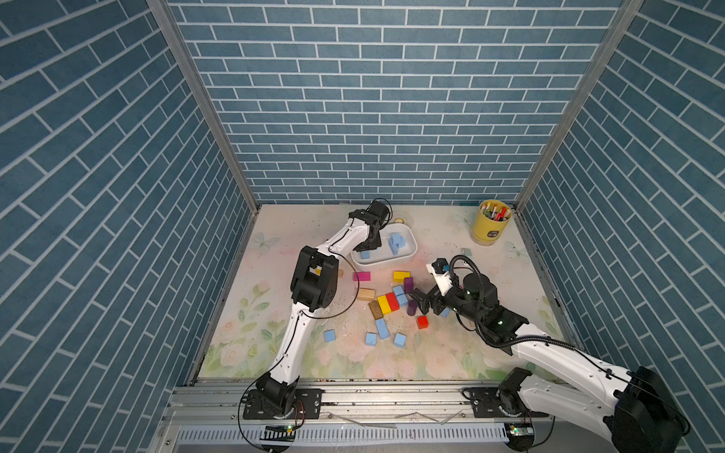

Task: Pick out the blue building blocks
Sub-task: Place the building block in the storage box.

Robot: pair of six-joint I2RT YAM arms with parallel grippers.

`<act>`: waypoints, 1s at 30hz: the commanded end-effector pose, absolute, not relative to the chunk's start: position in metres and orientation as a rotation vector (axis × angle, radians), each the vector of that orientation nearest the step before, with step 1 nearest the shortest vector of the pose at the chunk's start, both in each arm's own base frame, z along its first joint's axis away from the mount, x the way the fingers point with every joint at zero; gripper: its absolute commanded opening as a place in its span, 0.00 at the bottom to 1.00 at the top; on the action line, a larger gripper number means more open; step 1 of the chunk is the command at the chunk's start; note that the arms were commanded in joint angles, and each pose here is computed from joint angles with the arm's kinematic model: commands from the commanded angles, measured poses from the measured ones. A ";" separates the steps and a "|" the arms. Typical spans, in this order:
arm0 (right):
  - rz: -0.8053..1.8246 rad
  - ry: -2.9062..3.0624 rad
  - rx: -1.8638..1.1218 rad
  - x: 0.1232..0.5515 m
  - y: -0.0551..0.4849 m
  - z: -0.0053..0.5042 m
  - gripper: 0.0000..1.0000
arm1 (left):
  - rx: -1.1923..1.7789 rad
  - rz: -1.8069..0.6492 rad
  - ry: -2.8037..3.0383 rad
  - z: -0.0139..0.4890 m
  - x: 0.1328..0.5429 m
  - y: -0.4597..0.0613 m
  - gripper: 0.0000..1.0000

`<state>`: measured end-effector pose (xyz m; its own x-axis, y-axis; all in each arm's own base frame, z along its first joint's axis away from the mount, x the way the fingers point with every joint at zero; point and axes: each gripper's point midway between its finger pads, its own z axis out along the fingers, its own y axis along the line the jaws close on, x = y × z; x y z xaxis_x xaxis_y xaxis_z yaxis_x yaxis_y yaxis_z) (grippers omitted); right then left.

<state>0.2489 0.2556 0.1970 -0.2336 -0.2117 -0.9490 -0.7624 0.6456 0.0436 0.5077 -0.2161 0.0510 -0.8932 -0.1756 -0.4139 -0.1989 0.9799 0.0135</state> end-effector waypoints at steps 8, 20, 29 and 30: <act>0.610 1.745 -0.838 0.249 0.259 0.196 0.99 | -0.294 0.048 2.727 0.047 0.509 -0.216 0.51; 0.610 1.746 -0.838 0.249 0.259 0.195 0.99 | -0.239 -0.162 2.572 0.155 0.497 -0.220 0.72; 0.596 1.752 -0.834 0.251 0.258 0.193 0.99 | -0.146 -0.280 2.540 0.190 0.436 -0.215 0.89; 0.593 1.752 -0.835 0.251 0.258 0.192 0.99 | -0.134 -0.279 2.548 0.190 0.428 -0.214 0.90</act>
<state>0.2500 0.2565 0.1912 -0.2434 -0.2245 -0.9436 -0.7623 0.6457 0.0430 0.4459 -0.2101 0.2073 -0.8008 -0.2047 -0.5628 -0.0759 0.9669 -0.2436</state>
